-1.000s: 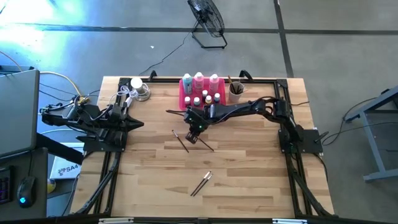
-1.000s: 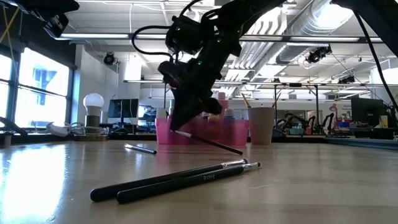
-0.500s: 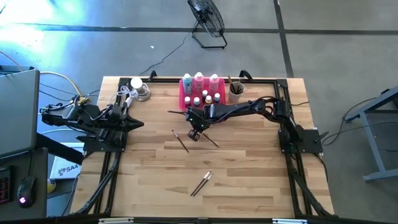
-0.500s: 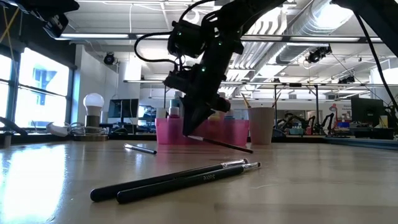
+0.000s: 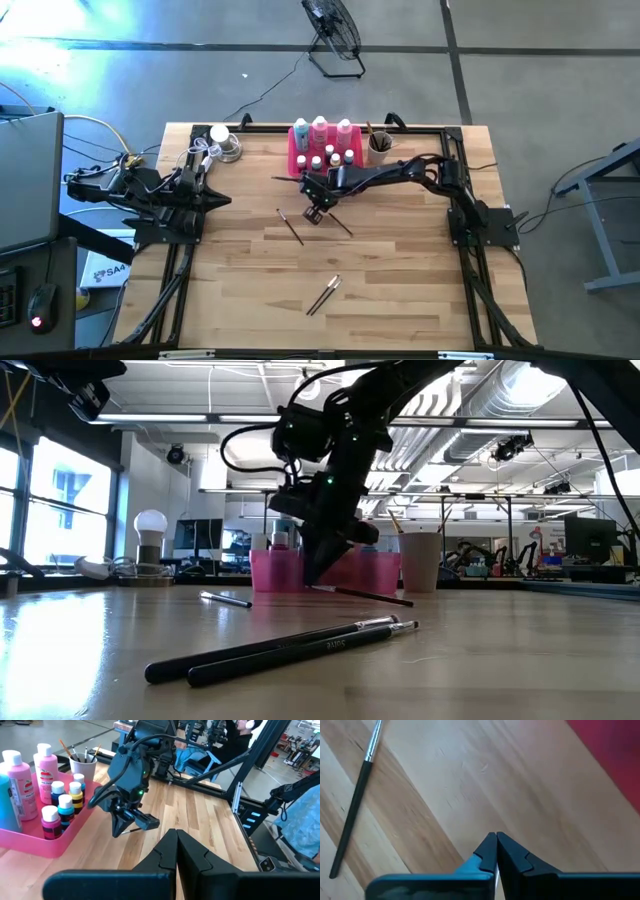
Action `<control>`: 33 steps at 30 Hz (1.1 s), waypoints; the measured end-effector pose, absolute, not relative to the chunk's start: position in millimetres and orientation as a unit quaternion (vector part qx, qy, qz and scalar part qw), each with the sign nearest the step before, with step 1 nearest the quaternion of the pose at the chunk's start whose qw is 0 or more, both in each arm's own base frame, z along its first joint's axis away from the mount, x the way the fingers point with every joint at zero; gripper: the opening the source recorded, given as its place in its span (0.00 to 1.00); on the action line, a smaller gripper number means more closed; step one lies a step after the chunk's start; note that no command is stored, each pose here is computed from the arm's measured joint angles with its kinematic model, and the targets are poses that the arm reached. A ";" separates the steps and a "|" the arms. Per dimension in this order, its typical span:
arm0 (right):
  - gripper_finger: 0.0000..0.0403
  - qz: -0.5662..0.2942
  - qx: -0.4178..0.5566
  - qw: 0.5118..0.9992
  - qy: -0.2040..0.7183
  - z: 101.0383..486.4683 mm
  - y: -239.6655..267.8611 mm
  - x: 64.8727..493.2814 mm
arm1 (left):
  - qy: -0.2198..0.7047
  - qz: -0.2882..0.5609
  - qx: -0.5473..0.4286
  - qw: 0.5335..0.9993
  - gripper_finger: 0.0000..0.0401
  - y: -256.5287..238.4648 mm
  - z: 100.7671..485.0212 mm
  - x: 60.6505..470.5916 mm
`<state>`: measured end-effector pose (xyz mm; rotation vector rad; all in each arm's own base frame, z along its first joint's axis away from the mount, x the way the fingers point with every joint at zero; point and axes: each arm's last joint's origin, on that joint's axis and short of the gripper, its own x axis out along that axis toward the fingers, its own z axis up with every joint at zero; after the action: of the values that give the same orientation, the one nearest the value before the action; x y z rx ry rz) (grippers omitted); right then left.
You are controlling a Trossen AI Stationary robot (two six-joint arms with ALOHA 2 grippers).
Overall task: Pick & Place Paint Supplies
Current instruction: Put the silver paintbrush into the white cup
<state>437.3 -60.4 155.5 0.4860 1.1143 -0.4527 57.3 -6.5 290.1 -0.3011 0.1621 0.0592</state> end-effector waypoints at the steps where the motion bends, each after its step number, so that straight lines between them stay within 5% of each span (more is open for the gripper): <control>1: 0.00 -0.209 0.224 0.798 0.519 155.5 -60.4 437.4 | 0.080 0.029 -0.150 0.985 0.00 -6.5 290.1 57.2; 14: 0.01 -0.197 0.210 0.810 0.511 156.6 -60.8 440.0 | 0.082 0.026 -0.148 0.985 0.00 -6.8 290.0 57.3; 33: 0.16 -0.194 0.184 0.822 0.503 151.8 -59.6 440.4 | 0.097 0.025 -0.146 0.984 0.00 -6.8 287.2 56.7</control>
<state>440.4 -59.6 151.8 0.3913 1.0700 -0.4126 56.7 -6.8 287.2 -0.2935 0.1947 0.0498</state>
